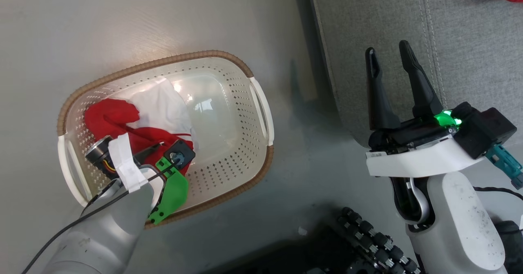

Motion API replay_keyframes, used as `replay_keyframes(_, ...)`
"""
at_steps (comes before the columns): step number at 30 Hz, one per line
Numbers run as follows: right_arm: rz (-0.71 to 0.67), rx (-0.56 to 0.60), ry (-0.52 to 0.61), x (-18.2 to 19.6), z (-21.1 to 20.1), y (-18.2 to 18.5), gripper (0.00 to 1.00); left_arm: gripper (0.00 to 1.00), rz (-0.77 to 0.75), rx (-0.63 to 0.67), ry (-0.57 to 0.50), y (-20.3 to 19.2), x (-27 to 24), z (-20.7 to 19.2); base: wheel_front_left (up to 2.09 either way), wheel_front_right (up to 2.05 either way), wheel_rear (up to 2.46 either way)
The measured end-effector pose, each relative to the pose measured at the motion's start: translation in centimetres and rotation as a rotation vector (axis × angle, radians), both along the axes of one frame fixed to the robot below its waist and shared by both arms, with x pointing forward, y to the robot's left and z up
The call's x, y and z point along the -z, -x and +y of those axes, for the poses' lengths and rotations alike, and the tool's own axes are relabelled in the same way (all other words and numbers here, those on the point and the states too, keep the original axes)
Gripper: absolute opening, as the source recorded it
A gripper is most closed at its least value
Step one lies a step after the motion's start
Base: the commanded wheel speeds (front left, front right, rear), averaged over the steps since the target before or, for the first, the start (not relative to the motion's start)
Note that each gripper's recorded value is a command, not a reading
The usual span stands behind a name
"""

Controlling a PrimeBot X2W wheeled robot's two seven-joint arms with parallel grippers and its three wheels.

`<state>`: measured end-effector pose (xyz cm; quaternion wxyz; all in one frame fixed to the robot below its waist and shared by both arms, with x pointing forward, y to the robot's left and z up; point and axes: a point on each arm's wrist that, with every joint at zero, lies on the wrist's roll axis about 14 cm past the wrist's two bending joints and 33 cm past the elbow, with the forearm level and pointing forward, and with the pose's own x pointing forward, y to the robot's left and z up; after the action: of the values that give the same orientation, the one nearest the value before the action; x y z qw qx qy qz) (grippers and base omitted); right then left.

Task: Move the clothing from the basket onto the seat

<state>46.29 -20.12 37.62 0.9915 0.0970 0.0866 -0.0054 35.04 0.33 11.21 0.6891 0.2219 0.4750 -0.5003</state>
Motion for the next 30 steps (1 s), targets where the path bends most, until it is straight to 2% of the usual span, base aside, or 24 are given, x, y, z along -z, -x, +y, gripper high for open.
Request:
replay_keyframes(11, 0.06, 0.023, 0.0, 2.4, -0.9, 0.1, 1.0, 1.0, 0.097, 0.093, -0.101, 1.7, 3.9, 0.1, 0.0, 0.0, 0.0)
replay_keyframes(22, 0.088, 0.033, -0.002, 3.6, -1.4, 0.2, 1.0, 1.0, 0.138, 0.098, -0.177, 1.0, 6.3, 0.8, 0.0, 0.0, 0.0)
replay_keyframes(23, 0.092, 0.035, 0.001, 3.6, -1.5, 0.2, 1.0, 0.96, 0.145, 0.098, -0.19, 1.0, 6.5, 1.0, 0.0, 0.0, 0.0)
replay_keyframes(24, 0.095, 0.037, 0.002, 3.7, -1.5, 0.3, 1.0, 0.79, 0.147, 0.103, -0.198, 1.0, 6.7, 1.1, 0.0, 0.0, 0.0)
replay_keyframes(25, 0.098, 0.039, 0.004, 3.8, -1.6, 0.3, 1.0, 0.27, 0.153, 0.105, -0.209, 1.1, 6.9, 1.2, 0.0, 0.0, 0.0)
replay_keyframes(26, 0.1, 0.04, 0.006, 3.9, -1.7, 0.3, 1.0, 0.0, 0.163, 0.105, -0.224, 1.1, 7.0, 1.4, 0.0, 0.0, 0.0)
replay_keyframes(30, 0.103, 0.045, 0.011, 4.0, -1.9, 0.3, 1.0, 0.0, 0.164, 0.113, -0.24, 1.2, 7.3, 1.6, 0.0, 0.0, 0.0)
